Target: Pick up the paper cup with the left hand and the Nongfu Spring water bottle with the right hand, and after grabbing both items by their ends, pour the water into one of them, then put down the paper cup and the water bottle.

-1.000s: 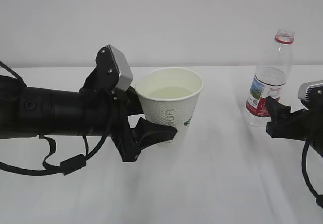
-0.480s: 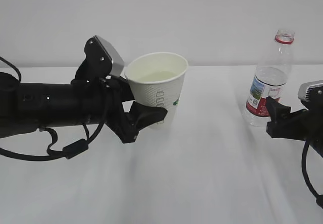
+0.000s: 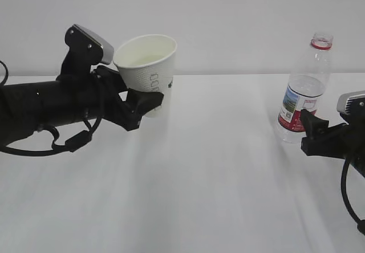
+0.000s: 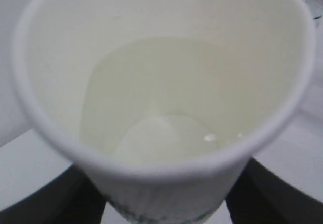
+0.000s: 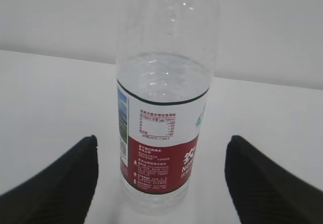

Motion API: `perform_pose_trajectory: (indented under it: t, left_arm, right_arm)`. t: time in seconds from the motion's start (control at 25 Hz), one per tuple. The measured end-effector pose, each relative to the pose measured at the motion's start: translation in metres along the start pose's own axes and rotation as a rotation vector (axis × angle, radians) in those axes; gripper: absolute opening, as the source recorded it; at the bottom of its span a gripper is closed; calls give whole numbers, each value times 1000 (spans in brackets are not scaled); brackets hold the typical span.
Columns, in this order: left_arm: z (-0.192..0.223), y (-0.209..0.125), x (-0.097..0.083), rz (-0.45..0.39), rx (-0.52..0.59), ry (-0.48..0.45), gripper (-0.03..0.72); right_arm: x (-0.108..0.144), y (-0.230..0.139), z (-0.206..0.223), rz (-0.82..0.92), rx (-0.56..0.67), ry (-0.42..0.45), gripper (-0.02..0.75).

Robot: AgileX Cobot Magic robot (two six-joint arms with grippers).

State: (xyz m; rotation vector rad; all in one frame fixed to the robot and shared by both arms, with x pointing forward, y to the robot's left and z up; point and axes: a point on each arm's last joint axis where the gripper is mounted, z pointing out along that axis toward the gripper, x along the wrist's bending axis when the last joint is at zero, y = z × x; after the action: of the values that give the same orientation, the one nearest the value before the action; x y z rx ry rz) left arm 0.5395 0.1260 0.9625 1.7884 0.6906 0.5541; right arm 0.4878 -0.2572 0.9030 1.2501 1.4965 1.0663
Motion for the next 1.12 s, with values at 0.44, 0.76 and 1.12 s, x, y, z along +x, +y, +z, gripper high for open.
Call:
perform_pose_trajectory:
  t: [0.44, 0.76, 1.12]
  left_arm:
    - [4, -28, 38, -97, 41, 204, 486]
    - [3, -38, 55, -114, 45, 356, 486]
    - [-7, -53, 84, -202, 46, 499, 486]
  right_arm:
    - [0, 0, 0, 0, 0, 0, 588]
    - [0, 0, 0, 0, -2, 0, 588]
    - [0, 0, 0, 0, -2, 0, 588]
